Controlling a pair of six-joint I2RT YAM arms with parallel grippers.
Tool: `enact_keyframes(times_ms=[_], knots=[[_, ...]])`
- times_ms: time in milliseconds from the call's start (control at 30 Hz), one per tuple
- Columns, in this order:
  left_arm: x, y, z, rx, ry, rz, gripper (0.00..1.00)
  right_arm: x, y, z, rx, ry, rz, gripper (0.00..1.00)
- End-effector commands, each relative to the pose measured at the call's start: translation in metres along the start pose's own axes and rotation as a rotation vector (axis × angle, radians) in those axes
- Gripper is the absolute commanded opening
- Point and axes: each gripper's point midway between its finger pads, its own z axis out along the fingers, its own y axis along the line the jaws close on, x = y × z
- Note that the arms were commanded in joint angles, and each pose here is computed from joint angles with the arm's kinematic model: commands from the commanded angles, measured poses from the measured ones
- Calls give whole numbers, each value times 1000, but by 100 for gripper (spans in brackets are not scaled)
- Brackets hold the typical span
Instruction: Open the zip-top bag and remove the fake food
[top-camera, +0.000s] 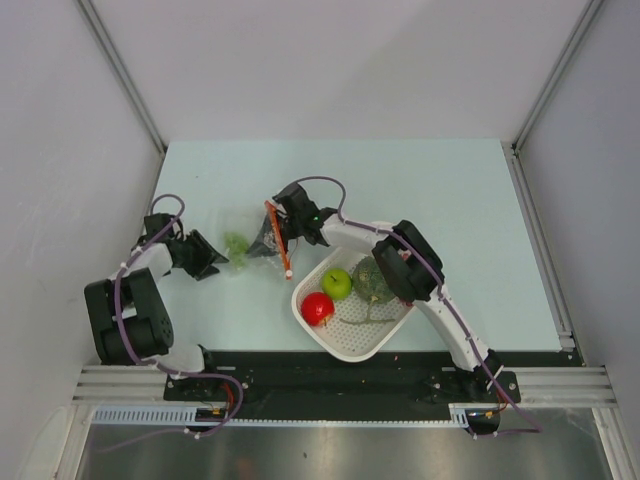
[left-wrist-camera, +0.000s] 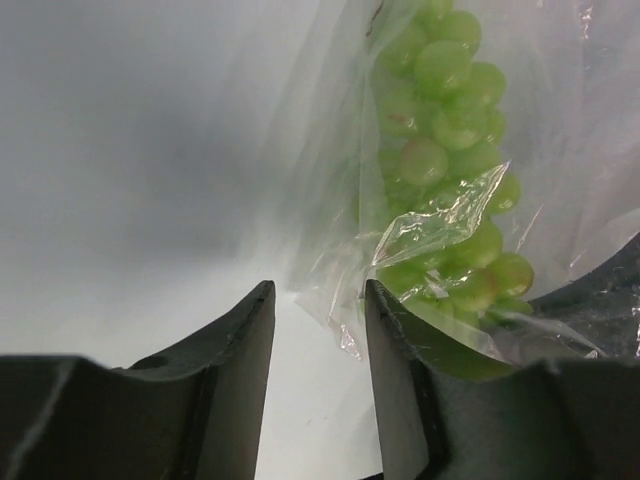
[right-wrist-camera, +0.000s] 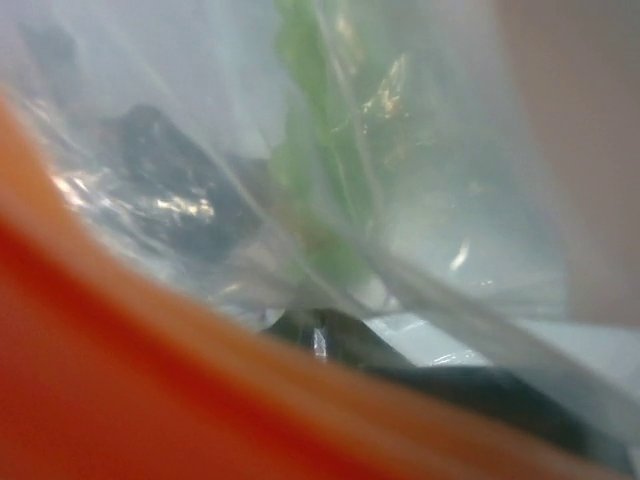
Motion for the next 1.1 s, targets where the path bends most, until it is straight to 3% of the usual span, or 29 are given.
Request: enact_keyframes(times_ms=[0, 100, 133, 233, 567, 867, 1067], knots=[[-15, -21, 5, 89, -29, -1, 43, 10, 43, -10, -96, 16, -45, 0], [-20, -21, 11, 76, -19, 6, 29, 16, 45, -8, -93, 32, -49, 0], [-19, -18, 14, 64, -6, 2, 19, 19, 47, -9, -91, 35, -51, 0], [-29, -12, 13, 15, -36, 20, 0, 22, 45, -14, -78, 41, -54, 0], [-78, 31, -21, -308, -228, 119, 0, 17, 44, -65, 41, 6, -136, 0], [-100, 18, -29, -288, -311, 109, 0, 7, 57, -113, 62, -49, -175, 0], [-83, -16, -23, -178, -297, 162, 0, 1, 77, -96, -19, -36, -141, 0]])
